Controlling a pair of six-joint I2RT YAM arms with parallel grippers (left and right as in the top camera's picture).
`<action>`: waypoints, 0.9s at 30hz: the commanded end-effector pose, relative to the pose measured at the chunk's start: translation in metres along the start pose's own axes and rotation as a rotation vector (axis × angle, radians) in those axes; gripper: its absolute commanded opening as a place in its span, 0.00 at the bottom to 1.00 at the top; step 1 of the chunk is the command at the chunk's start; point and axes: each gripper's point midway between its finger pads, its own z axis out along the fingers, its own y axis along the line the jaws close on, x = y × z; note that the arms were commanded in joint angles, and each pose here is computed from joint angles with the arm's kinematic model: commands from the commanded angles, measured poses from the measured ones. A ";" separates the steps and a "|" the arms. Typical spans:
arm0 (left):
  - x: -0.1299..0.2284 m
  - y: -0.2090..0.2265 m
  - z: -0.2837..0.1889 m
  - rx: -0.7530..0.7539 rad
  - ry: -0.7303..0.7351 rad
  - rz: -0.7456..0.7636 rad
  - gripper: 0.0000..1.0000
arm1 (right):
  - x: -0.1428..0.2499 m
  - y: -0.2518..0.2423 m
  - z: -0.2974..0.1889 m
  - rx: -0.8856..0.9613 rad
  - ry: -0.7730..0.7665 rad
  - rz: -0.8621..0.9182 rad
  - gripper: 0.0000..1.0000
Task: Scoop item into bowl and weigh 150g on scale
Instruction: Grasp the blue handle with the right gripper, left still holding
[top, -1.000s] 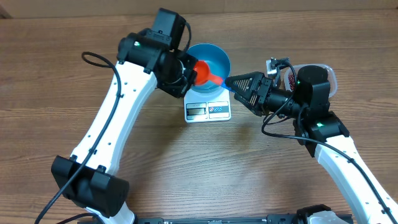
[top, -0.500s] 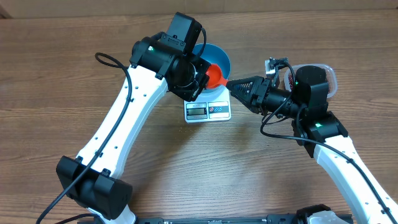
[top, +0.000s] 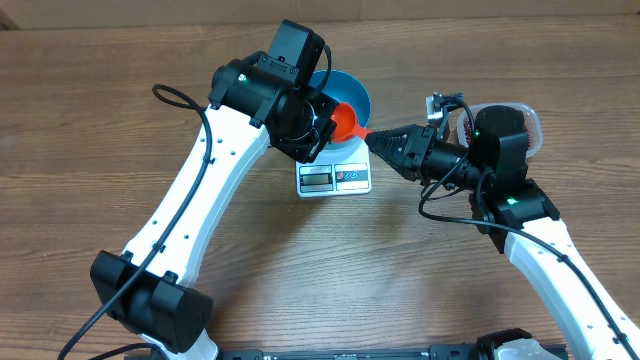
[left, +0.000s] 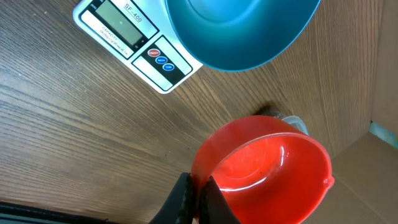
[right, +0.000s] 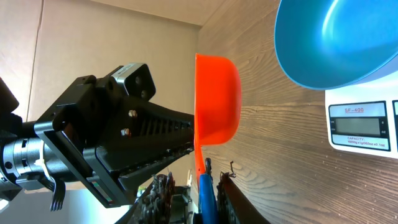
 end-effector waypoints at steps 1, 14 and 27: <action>-0.001 -0.004 -0.008 0.021 -0.013 -0.016 0.04 | -0.006 0.011 -0.001 -0.010 -0.025 -0.027 0.25; -0.004 0.008 -0.008 -0.026 -0.036 -0.172 0.04 | -0.018 0.004 -0.002 0.026 -0.092 0.000 0.28; -0.003 0.008 -0.008 -0.022 -0.035 -0.206 0.04 | -0.014 0.009 -0.001 0.004 -0.069 0.015 0.29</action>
